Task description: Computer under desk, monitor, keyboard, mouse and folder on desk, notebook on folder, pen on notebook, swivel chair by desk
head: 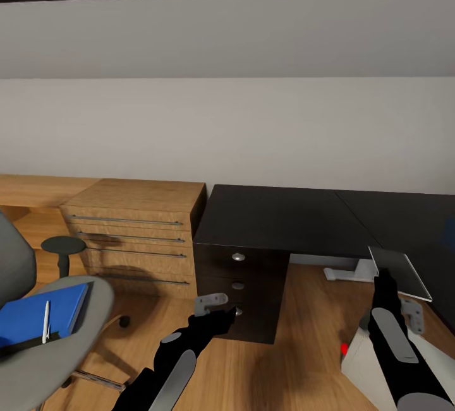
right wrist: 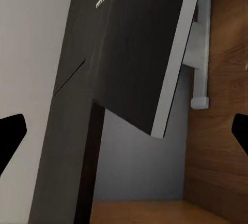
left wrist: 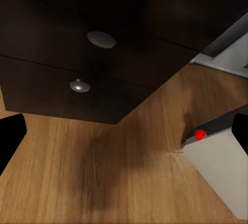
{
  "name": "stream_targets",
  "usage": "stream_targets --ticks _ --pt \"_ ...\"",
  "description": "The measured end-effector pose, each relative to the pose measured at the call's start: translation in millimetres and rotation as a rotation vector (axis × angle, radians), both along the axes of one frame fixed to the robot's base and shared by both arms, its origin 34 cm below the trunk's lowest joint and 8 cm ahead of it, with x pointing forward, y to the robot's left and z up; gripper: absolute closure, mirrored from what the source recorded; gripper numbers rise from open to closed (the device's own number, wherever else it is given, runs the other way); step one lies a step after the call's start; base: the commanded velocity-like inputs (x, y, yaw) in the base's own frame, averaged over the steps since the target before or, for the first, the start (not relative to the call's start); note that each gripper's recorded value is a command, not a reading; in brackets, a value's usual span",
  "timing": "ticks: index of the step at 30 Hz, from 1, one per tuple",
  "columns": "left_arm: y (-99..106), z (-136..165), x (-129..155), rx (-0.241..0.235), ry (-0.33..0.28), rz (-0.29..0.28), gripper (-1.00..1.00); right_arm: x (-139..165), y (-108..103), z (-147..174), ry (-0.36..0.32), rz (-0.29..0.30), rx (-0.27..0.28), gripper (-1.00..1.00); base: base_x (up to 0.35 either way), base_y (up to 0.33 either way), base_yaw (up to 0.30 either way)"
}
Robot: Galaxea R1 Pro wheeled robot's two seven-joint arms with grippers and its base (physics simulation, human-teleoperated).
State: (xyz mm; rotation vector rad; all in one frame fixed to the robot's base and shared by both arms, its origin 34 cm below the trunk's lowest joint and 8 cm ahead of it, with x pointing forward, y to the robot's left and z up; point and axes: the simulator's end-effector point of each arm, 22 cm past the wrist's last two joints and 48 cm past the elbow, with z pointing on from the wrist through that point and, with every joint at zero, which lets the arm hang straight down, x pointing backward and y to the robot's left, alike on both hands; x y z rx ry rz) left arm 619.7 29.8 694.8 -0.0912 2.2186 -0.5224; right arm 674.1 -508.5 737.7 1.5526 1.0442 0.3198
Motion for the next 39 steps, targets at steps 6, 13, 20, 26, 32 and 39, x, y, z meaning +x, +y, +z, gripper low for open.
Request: stream_targets --ticks 6,13,20,26,32,39 --pt "-4 2 0 -0.009 -0.003 -0.011 -1.0 -5 -18 3 0.005 -0.015 -0.011 -1.0 0.0 0.0 0.0" --pt "-6 4 0 -0.018 -0.009 -0.017 -1.0 -6 -21 3 0.006 -0.017 -0.013 -1.0 0.0 0.0 0.0" --pt "-6 -7 -2 -0.02 -0.01 -0.018 -1.0 -7 -21 -9 0.006 -0.017 -0.013 -1.0 0.0 0.0 0.0" --pt "-6 -18 -3 -0.019 -0.01 -0.018 -1.0 -9 -21 -21 0.007 -0.018 -0.014 -1.0 0.0 0.0 0.0" --pt "-6 -31 -5 -0.019 -0.009 -0.018 -1.0 -11 -21 -33 0.007 -0.017 -0.014 -1.0 0.0 0.0 0.0" --pt "-6 -39 -7 -0.019 -0.009 -0.018 -1.0 -13 -21 -41 0.008 -0.017 -0.013 -1.0 0.0 0.0 0.0"
